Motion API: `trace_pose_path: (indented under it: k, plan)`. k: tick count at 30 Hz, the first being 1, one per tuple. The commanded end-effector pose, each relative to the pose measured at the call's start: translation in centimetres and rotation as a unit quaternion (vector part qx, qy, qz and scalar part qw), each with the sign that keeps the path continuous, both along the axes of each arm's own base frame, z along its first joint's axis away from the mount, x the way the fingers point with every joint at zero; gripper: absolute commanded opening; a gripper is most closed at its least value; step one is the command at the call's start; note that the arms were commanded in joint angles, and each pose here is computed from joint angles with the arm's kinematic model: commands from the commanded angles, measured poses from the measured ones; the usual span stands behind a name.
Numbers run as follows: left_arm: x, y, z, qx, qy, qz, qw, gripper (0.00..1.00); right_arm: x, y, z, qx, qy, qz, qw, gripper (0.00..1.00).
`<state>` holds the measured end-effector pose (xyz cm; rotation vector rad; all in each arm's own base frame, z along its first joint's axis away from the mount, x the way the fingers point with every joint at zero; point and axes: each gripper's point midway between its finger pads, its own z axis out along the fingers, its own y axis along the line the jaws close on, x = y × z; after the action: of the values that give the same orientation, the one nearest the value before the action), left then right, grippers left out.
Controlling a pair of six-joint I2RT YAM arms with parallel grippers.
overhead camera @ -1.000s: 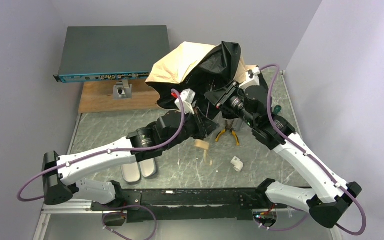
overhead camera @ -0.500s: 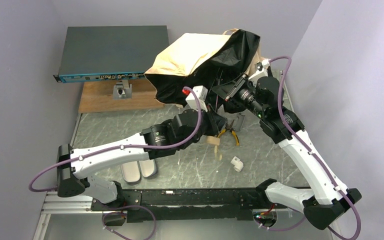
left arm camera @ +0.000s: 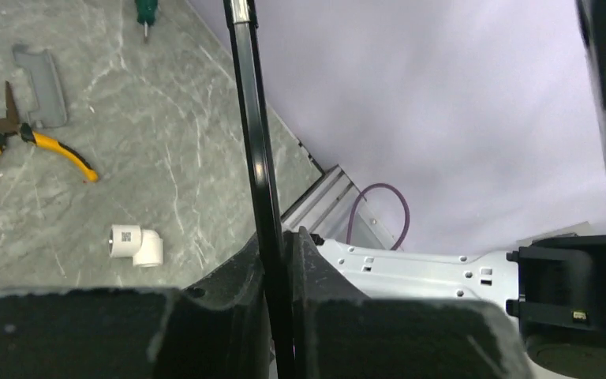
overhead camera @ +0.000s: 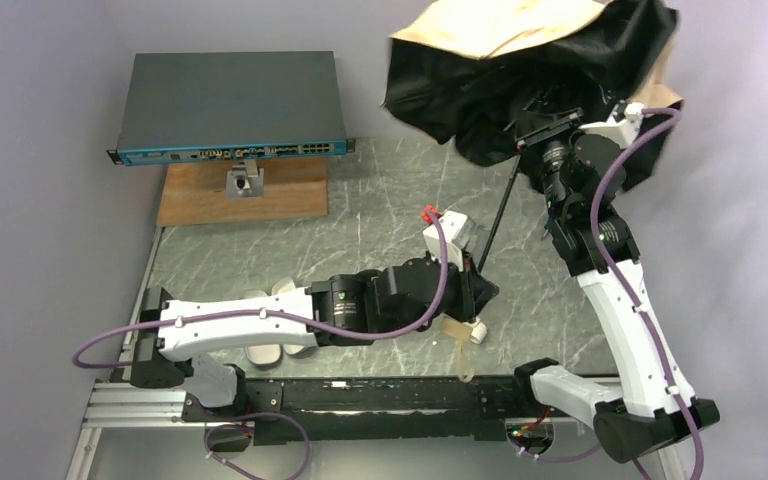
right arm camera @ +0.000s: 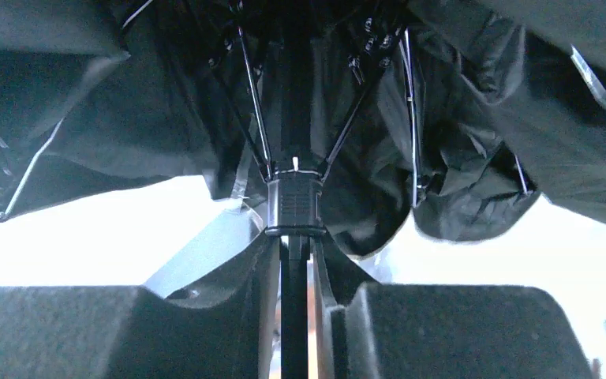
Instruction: Open the umbrella
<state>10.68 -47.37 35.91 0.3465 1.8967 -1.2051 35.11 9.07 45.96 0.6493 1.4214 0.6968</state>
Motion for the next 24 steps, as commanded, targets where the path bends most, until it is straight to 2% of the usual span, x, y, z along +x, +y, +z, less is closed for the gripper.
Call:
trace_pose_path:
  k: [1, 12, 19, 24]
  plan:
    - [-9.8, -1.2, -0.1, 0.039, -0.029, -0.190, 0.981, 0.00, -1.0, -8.2, 9.8, 0.059, -0.165, -0.192, 0.966, 0.22]
    - [-11.1, -1.8, -1.0, 0.040, -0.032, -0.207, 0.977, 0.00, -1.4, -8.7, 11.6, 0.054, -0.221, -0.206, 0.952, 0.24]
    - [-12.2, -1.2, -4.6, 0.060, -0.020, -0.210, 0.976, 0.00, -1.4, -8.3, 13.6, 0.044, -0.286, -0.199, 0.937, 0.25]
    - [-12.8, -0.3, -6.7, 0.066, -0.010, -0.209, 0.976, 0.00, -0.8, -7.6, 15.4, 0.025, -0.305, -0.181, 0.935, 0.25]
